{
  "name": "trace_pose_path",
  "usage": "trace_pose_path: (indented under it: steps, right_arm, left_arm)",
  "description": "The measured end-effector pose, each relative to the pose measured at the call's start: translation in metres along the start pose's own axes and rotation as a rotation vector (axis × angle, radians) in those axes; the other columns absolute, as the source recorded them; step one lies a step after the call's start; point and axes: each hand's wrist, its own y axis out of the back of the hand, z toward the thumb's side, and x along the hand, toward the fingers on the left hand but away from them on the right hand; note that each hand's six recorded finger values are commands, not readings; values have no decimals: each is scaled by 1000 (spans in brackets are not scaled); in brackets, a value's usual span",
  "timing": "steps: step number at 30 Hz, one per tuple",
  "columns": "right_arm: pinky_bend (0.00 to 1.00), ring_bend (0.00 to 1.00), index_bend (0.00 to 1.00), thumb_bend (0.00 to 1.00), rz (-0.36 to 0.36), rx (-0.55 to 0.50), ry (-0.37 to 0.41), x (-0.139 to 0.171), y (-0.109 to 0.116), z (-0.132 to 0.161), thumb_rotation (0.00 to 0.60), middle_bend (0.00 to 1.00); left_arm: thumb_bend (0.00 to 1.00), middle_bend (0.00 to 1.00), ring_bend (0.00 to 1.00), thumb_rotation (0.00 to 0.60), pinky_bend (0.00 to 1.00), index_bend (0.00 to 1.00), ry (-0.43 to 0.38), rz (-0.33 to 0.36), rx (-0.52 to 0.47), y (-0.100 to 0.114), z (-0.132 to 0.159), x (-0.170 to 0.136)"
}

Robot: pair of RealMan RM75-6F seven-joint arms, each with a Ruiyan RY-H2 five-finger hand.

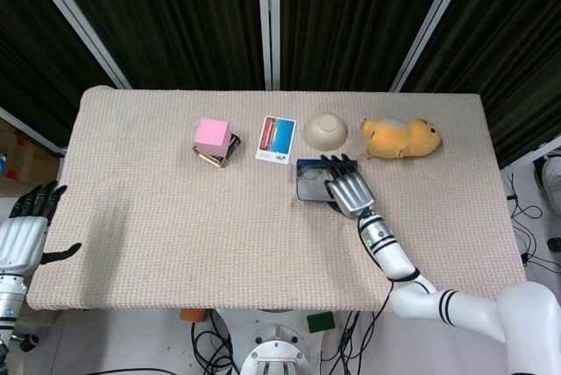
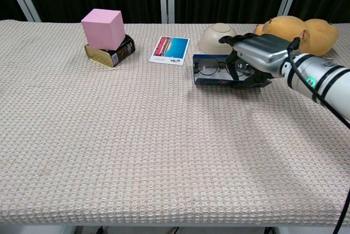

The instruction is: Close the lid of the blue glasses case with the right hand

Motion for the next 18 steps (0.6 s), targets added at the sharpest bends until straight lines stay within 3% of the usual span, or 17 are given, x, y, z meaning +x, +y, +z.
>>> trace_pose_path:
  steps: [13,18]
  right_arm:
    - [0,0,685,895,46,-14,48,82,13,-24,600,13]
    - [0,0,680,896,32,-27,37,78,18,-28,600,9]
  left_arm:
    - [106,0,0,512,109,65,-7,3,11,-2,6,-6]
    - [105,0,0,515,109,65,-8,-8,15,-3,9,-3]
